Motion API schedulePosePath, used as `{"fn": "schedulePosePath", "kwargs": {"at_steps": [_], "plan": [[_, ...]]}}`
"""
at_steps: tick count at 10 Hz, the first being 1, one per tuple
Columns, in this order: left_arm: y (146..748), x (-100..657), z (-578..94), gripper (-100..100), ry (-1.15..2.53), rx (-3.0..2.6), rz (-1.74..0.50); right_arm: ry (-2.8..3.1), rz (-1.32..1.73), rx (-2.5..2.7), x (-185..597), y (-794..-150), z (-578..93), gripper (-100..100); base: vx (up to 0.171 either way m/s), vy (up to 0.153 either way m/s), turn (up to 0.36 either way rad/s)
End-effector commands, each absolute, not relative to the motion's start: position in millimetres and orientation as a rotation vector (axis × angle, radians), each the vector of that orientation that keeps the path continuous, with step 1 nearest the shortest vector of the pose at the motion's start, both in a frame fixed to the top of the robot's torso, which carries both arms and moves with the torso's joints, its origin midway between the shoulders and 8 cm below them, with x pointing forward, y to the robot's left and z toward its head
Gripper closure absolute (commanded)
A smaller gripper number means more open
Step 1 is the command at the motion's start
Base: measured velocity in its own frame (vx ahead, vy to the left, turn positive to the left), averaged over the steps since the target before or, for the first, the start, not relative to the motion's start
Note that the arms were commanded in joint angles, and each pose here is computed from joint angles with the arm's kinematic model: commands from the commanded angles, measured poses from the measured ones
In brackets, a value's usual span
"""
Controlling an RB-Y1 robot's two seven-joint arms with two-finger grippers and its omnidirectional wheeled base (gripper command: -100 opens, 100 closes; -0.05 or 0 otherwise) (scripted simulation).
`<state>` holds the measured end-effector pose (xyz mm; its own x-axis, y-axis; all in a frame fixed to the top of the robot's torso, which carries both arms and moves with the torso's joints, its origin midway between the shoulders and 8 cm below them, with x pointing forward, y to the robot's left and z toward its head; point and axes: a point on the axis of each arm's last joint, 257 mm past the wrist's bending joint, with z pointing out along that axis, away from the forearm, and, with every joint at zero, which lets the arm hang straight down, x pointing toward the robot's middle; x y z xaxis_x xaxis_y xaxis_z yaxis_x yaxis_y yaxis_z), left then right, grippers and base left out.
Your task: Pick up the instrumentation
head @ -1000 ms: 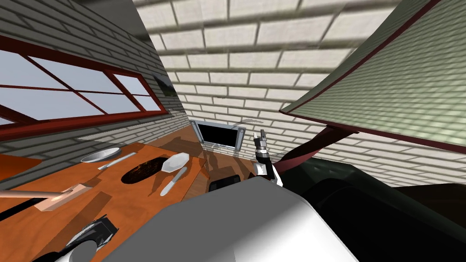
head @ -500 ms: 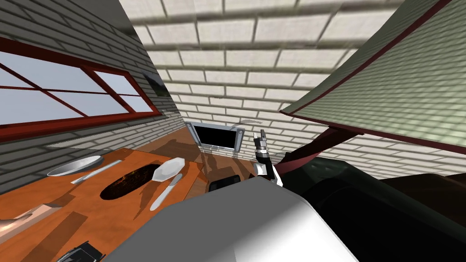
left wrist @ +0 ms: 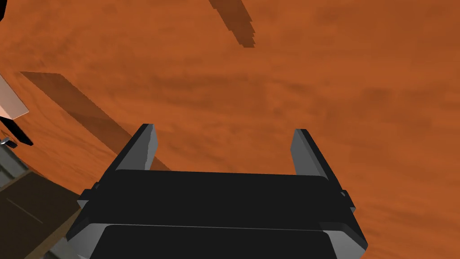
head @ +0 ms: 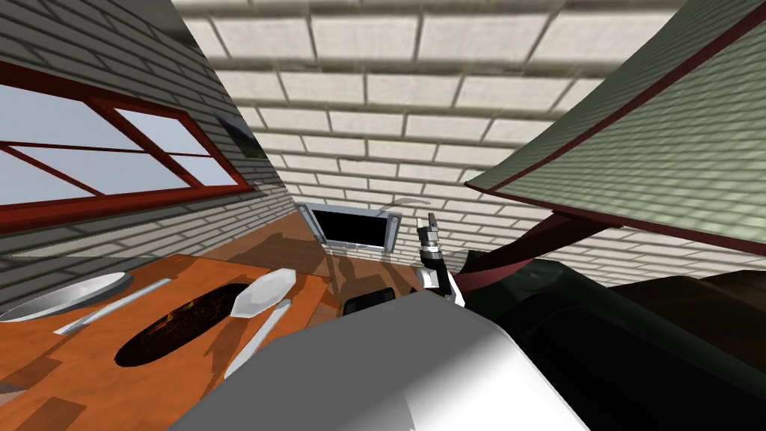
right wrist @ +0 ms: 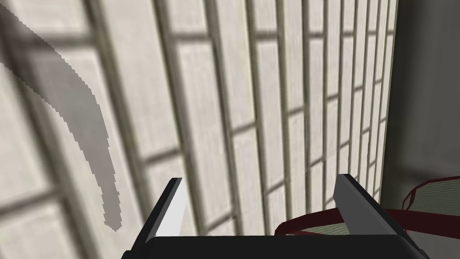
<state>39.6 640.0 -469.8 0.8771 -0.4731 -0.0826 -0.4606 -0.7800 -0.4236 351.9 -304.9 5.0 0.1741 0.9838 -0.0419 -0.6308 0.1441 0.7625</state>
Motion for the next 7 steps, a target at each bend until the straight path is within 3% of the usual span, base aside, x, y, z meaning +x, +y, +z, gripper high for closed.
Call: {"fn": "schedulePosePath", "kwargs": {"at_steps": [1,7], "plan": [[630.8,17.8,-478.7,-100,0.625,-2.686,-0.022,0.634,1.283,0.69,351.9,-304.9,5.0,0,0.092,-0.003,-0.097],[594.6,-35.9,-500.8,-100,0.435,-2.925,0.008,0.634,1.283,0.69,351.9,-304.9,5.0,0,0.13,0.0,-0.085]]}}
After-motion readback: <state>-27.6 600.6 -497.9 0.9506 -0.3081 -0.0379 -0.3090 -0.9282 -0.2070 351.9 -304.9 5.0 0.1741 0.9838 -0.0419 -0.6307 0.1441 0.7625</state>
